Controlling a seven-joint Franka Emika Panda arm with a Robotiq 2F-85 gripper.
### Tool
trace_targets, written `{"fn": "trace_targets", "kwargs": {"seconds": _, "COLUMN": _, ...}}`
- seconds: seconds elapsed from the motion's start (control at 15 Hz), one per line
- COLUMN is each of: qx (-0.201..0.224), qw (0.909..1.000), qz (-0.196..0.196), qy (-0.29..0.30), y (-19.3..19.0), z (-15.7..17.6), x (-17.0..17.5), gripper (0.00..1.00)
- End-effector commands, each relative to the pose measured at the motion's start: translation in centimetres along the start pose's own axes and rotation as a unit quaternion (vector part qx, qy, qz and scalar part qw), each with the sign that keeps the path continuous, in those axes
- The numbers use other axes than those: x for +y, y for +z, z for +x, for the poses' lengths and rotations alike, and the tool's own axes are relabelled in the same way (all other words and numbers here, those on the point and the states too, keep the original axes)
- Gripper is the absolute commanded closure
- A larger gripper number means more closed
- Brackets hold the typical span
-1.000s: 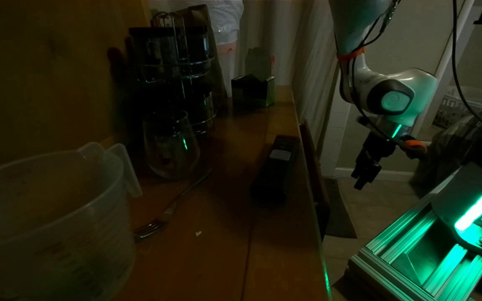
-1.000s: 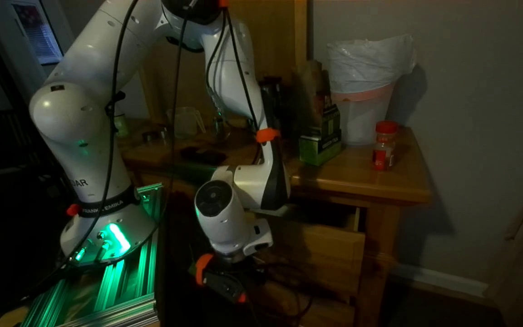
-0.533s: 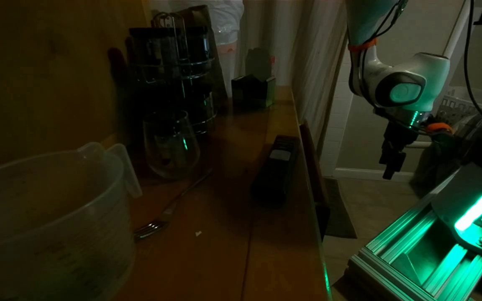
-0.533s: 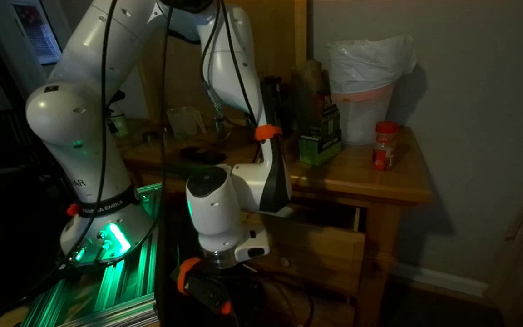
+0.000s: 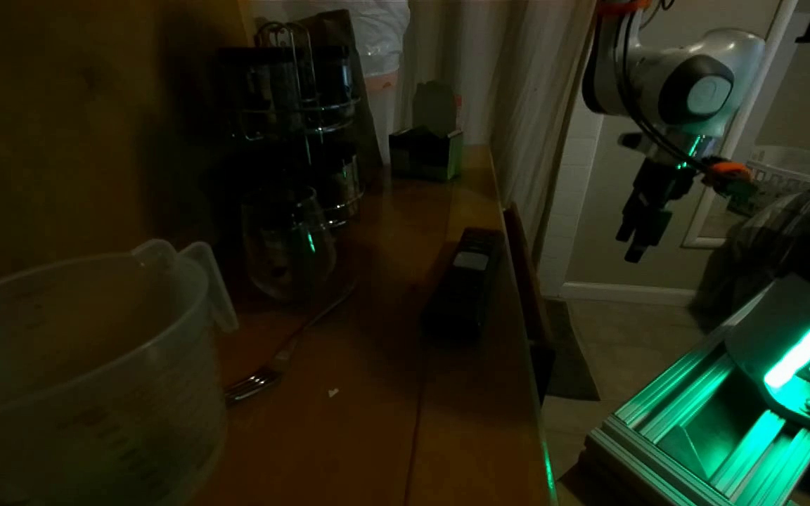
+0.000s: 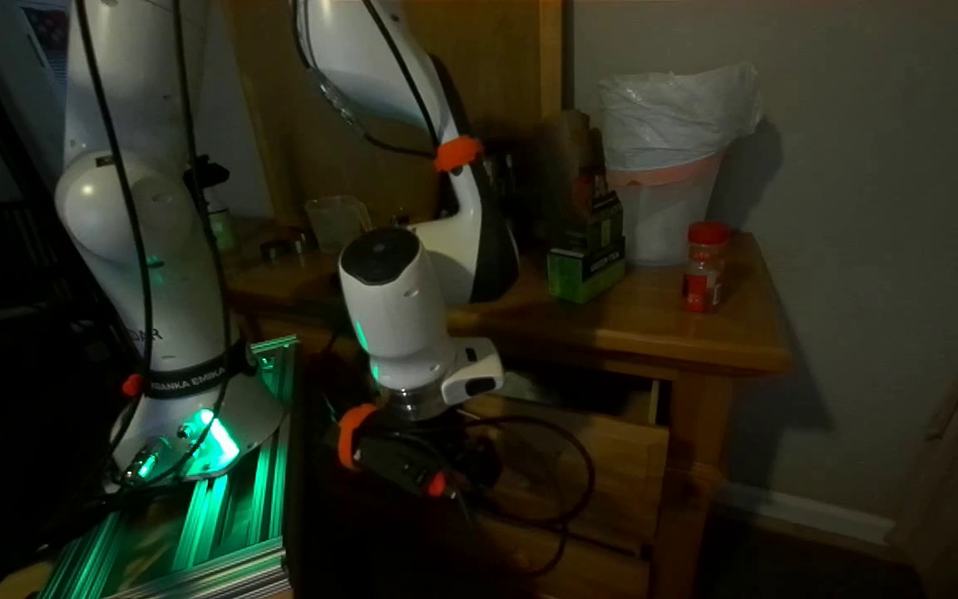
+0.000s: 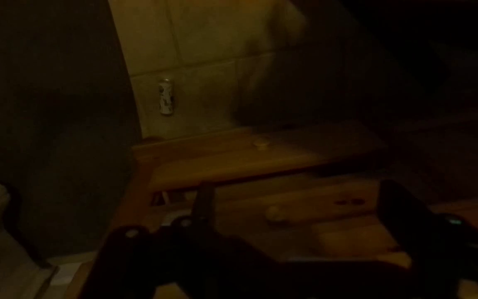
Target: Open the topmost drawer on the right.
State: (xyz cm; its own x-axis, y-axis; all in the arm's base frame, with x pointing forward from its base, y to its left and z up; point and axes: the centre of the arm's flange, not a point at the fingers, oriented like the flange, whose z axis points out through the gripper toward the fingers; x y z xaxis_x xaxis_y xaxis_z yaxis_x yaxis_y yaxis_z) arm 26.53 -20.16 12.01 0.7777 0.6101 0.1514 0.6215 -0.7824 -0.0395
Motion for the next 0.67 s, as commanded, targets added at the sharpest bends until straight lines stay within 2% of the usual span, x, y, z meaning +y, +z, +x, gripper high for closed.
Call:
{"fn": "trace_targets", "kwargs": {"seconds": 0.0, "qx": 0.046, "qw": 0.9988, "qz": 0.003, "qy": -0.016, "y": -5.8, "z": 6.0, "x": -1.5, "gripper": 0.00}}
{"fn": "trace_targets", "kwargs": {"seconds": 0.27, "qx": 0.095, "qw": 0.9952, "qz": -0.012, "qy": -0.016, "y": -7.6, "z": 12.3, "x": -1.7, "gripper": 0.00}}
{"fn": "trace_targets", "kwargs": {"seconds": 0.47, "qx": 0.106, "qw": 0.9942, "qz": -0.010, "qy": 0.007, "y": -8.8, "z": 15.5, "x": -1.5, "gripper": 0.00}}
{"fn": "trace_targets", "kwargs": {"seconds": 0.6, "qx": 0.093, "qw": 0.9955, "qz": 0.003, "qy": 0.017, "y": -8.0, "z": 16.4, "x": -1.3, "gripper": 0.00}}
